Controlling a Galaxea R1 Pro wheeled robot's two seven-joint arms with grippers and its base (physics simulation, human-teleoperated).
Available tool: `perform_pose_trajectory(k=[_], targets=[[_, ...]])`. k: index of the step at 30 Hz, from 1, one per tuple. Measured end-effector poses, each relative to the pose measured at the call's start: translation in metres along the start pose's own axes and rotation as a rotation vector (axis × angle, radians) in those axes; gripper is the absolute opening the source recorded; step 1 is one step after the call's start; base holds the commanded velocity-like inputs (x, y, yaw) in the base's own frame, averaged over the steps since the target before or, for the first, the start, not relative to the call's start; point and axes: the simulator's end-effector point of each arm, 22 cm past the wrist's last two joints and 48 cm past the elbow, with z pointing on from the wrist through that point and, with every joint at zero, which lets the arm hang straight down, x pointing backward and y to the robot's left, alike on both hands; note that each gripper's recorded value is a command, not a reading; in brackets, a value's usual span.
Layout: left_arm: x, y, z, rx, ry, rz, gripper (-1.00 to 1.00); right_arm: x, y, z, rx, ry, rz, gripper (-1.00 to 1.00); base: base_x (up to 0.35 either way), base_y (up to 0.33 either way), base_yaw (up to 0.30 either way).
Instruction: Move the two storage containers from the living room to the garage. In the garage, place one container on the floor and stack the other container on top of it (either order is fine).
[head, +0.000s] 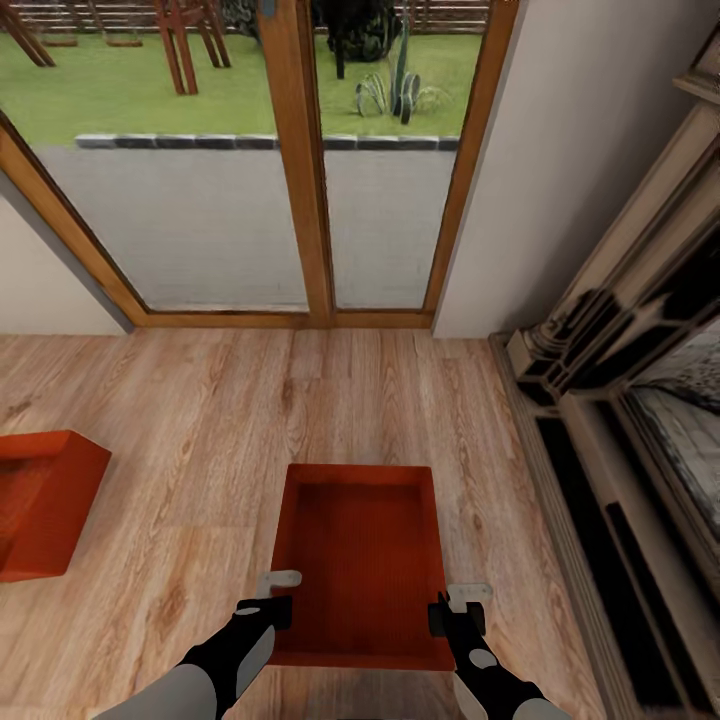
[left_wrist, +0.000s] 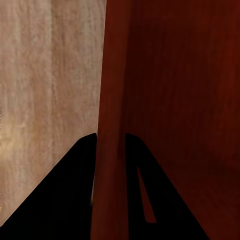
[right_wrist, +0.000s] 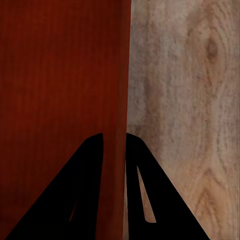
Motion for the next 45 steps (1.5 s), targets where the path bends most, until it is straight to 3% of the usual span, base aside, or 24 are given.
perform_pose_trajectory(k=[45], targets=[[-0.020, 0.005, -0.077, 0.000, 0.001, -0.001, -1.00, -0.043, -0.003, -0.068, 0.000, 0.001, -0.001, -1.00, 0.000, 0.000, 0.000]])
